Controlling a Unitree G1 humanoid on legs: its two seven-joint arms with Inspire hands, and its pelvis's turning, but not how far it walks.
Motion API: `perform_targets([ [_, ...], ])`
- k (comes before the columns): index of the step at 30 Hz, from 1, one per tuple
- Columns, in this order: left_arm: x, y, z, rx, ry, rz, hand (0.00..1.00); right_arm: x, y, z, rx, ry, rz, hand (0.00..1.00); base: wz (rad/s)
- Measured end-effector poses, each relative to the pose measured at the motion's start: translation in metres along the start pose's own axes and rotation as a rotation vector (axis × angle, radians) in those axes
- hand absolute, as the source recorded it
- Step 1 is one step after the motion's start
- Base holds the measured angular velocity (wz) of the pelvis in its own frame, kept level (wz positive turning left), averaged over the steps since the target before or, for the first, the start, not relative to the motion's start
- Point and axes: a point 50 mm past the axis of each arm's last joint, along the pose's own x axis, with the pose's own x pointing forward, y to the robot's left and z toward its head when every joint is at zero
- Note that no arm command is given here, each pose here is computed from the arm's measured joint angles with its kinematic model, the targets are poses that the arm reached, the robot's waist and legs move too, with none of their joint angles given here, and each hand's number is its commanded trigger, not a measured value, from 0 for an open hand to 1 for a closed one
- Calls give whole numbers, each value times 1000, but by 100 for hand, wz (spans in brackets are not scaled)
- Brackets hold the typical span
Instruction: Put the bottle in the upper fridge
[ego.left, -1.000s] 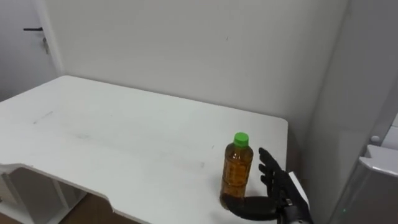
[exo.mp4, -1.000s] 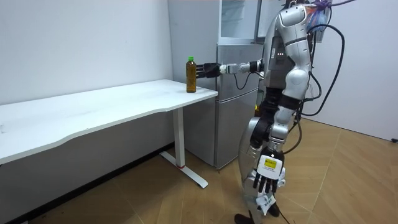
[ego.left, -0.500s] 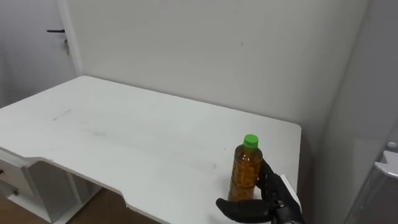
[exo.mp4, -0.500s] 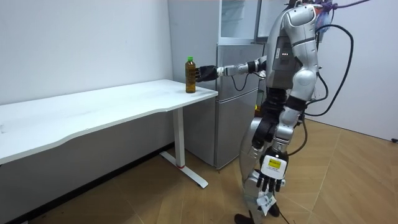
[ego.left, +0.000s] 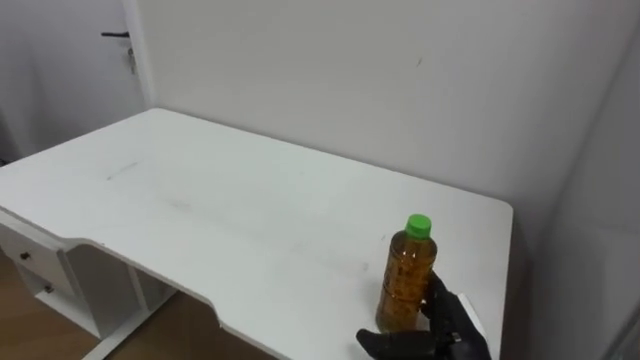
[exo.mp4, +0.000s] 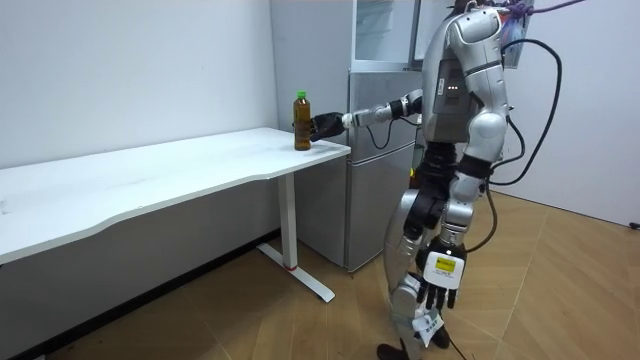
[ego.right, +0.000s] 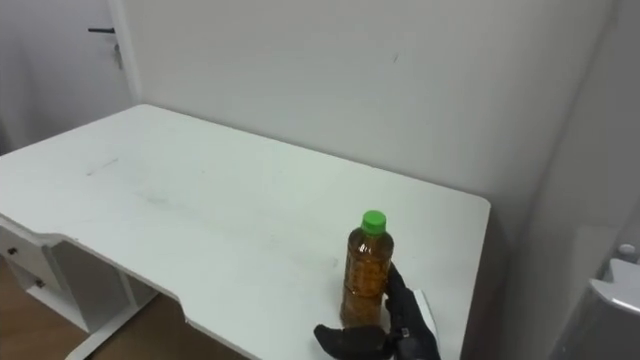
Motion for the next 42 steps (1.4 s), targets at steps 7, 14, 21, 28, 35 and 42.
perform_targets([
  [7,0,1,1,3,-7,3,0,8,-5,1,-15,9,-51,0,3],
  [14,0,3,0,2,-2,8,0,16,-11,3,-27,21,-117,0,2],
  [21,0,4,0,-20,-6,10,0,20,-20,8,71,32,-192,0,3],
  [28,0,5,2,-57,-21,8,0,30,-18,32,143,-16,-191,0,1],
  [35,-1,8,5,-88,-44,15,0,34,-17,43,147,-52,-197,0,4],
  [42,-1,8,4,-108,-55,31,0,34,-18,44,153,-61,-207,0,0],
])
